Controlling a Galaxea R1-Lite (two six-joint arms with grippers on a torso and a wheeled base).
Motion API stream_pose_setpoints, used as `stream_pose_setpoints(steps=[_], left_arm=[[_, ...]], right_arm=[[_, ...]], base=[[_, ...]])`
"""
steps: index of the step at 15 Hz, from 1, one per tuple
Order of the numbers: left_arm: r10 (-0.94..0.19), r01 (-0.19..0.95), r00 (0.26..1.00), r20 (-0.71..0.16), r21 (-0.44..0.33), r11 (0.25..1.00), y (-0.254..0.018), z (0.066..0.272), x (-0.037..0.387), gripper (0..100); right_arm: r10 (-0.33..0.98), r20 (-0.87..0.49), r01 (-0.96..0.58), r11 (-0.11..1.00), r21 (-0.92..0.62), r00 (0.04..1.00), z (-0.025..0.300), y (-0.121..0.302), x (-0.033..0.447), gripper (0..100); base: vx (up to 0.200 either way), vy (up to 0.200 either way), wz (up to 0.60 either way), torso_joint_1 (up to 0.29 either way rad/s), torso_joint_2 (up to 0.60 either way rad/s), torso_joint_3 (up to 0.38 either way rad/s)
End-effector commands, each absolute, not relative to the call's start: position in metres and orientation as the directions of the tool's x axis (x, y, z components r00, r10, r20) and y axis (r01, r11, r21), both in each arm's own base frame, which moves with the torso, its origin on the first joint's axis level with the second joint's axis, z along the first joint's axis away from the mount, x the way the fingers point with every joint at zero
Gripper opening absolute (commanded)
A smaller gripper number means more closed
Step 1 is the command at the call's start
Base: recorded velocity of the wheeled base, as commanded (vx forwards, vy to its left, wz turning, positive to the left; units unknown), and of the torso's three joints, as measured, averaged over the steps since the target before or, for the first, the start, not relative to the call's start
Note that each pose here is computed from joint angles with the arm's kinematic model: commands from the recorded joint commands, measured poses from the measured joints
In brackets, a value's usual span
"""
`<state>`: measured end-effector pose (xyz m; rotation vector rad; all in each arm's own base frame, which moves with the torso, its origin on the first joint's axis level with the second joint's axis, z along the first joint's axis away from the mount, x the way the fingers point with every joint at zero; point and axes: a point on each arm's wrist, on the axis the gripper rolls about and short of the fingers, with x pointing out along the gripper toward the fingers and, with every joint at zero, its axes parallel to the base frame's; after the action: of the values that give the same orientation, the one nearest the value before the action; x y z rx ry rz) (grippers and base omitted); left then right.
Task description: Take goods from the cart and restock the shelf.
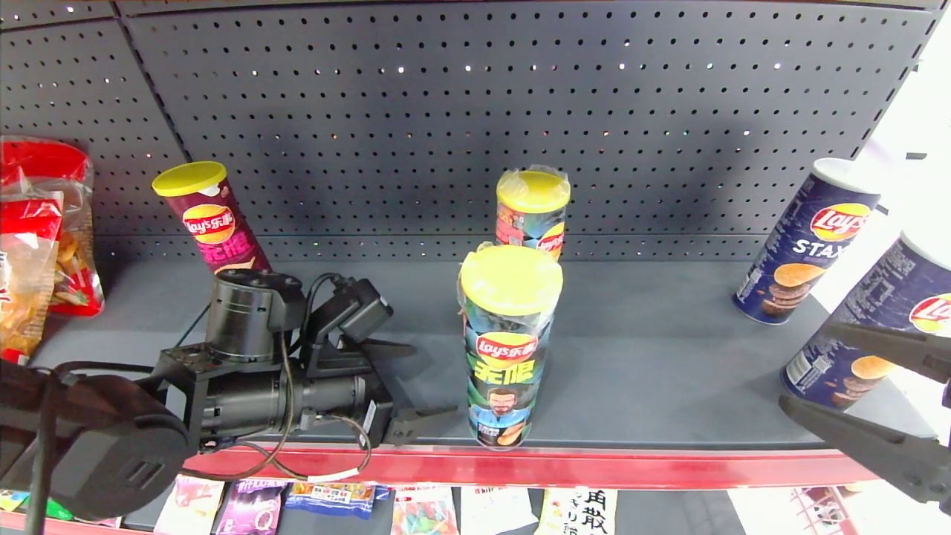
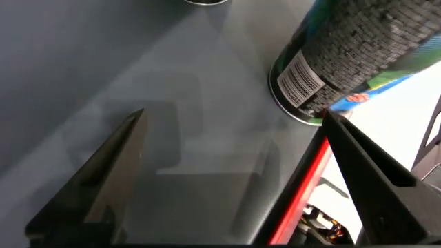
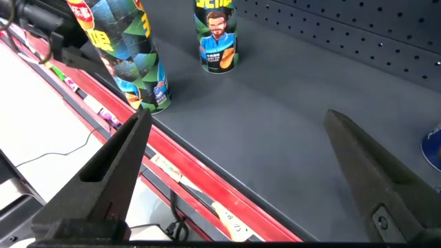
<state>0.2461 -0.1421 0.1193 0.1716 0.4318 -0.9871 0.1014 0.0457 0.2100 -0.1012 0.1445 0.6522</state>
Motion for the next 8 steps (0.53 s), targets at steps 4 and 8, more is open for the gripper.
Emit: stream_pose_setpoints(steps=[4,8], left_arm=[[-0.774,0.844,0.461,-0.434,-0.054,0.533,-0.1491,0.1149,0.2524,100],[-0.779,0.849,0.455,-0.432,-0.053,0.525,-0.1539,0.1146,0.2554,100]], right_arm=[[0.597,-0.173,-0.612,0.789,-0.046,0.783,0.2088,0.0464,0.1026,100],[0.597,-0.172,-0.612,0.789,-0.046,0.783,0.209,0.0463,0.1023,100]], base=[[0.0,0.0,0.0,0.0,0.0,0.0],[0.0,0.0,0.0,0.0,0.0,0.0]])
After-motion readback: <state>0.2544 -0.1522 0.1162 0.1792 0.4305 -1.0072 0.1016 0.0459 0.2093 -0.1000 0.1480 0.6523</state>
